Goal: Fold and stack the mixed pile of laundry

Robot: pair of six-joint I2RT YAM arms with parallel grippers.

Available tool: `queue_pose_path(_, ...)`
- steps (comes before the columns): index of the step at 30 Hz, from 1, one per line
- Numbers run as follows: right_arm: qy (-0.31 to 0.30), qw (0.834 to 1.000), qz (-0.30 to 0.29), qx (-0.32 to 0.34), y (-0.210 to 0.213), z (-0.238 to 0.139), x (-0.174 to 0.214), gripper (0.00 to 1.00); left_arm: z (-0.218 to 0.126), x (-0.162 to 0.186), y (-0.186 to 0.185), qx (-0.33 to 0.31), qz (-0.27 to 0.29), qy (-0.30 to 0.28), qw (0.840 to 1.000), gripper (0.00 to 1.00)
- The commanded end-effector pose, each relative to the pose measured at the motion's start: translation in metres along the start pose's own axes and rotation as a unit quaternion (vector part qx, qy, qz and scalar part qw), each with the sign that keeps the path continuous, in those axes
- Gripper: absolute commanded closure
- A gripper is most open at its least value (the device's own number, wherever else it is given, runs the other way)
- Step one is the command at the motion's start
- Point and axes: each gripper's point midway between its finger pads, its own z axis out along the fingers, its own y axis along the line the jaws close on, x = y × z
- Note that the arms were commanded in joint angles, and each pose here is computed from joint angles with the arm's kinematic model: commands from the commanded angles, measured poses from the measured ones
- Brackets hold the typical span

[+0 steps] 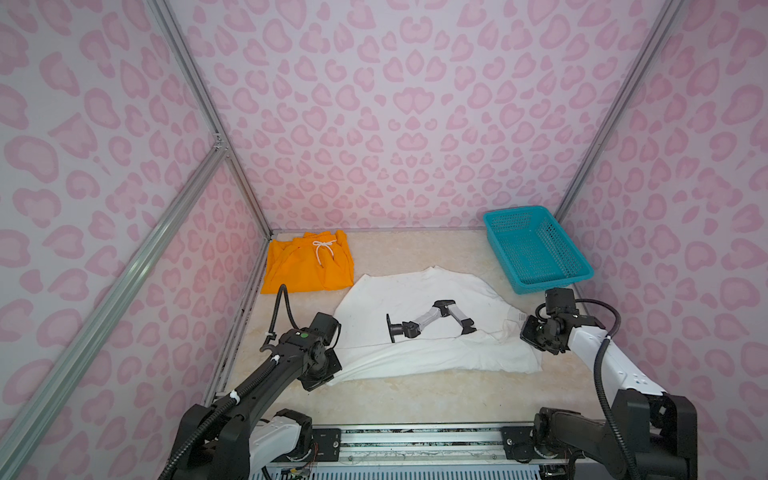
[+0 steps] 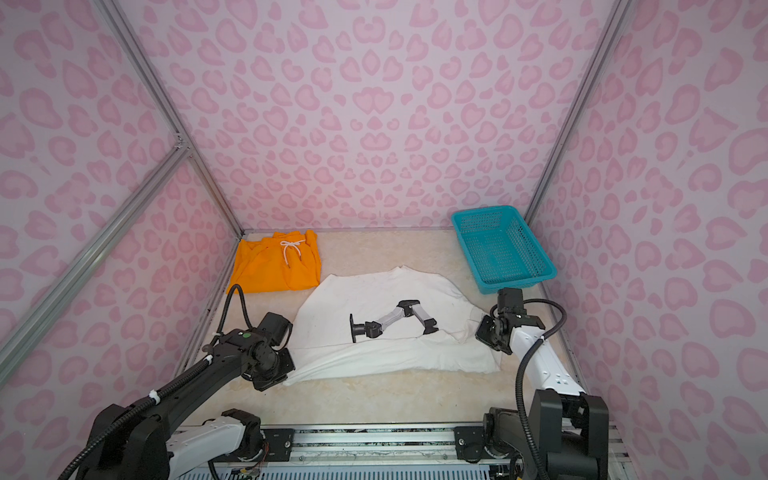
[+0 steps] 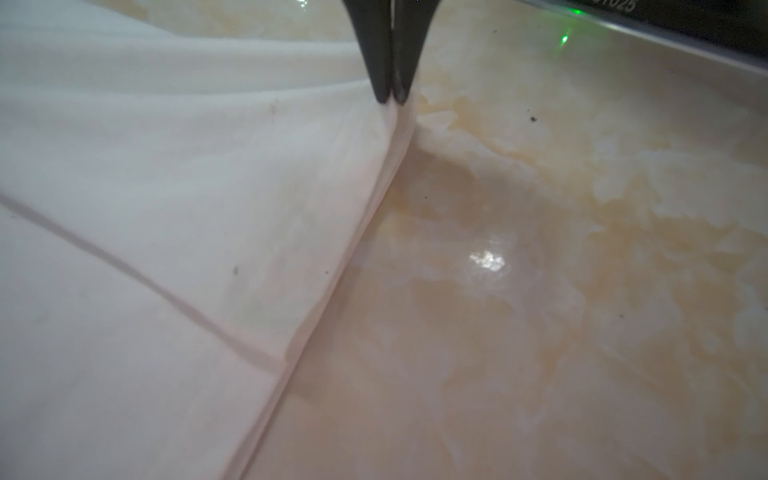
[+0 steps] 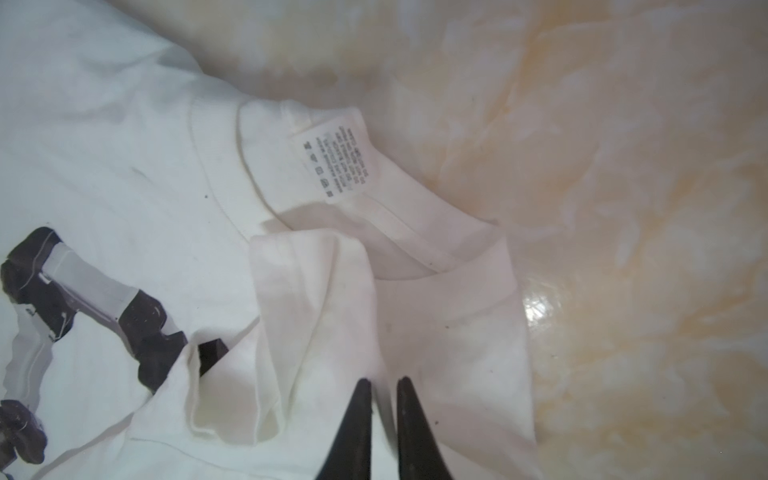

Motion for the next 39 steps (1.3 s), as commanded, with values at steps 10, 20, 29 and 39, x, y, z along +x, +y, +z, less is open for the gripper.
queue_pose_path(10,0.050,0.978,-0.167,-0.111,0.091,-0.003,0.018,0.50,-0.032,-0.061,-0.023,-0.034,0.041,-0.088,0.995,0.66)
queue_pose_path(20,0.142,0.959,-0.215,-0.119,0.118,0.035,0.052,0.59,0.003,-0.057,-0.048,0.002,0.083,-0.053,0.995,0.68)
queue_pose_path(29,0.144,0.962,-0.227,-0.047,0.104,0.052,0.051,0.62,0.013,-0.069,-0.052,-0.013,0.095,-0.068,0.993,0.90)
queue_pose_path(39,0.138,0.960,-0.241,-0.036,0.105,0.051,0.049,0.57,0.009,-0.076,-0.054,-0.022,0.104,-0.074,0.992,0.97)
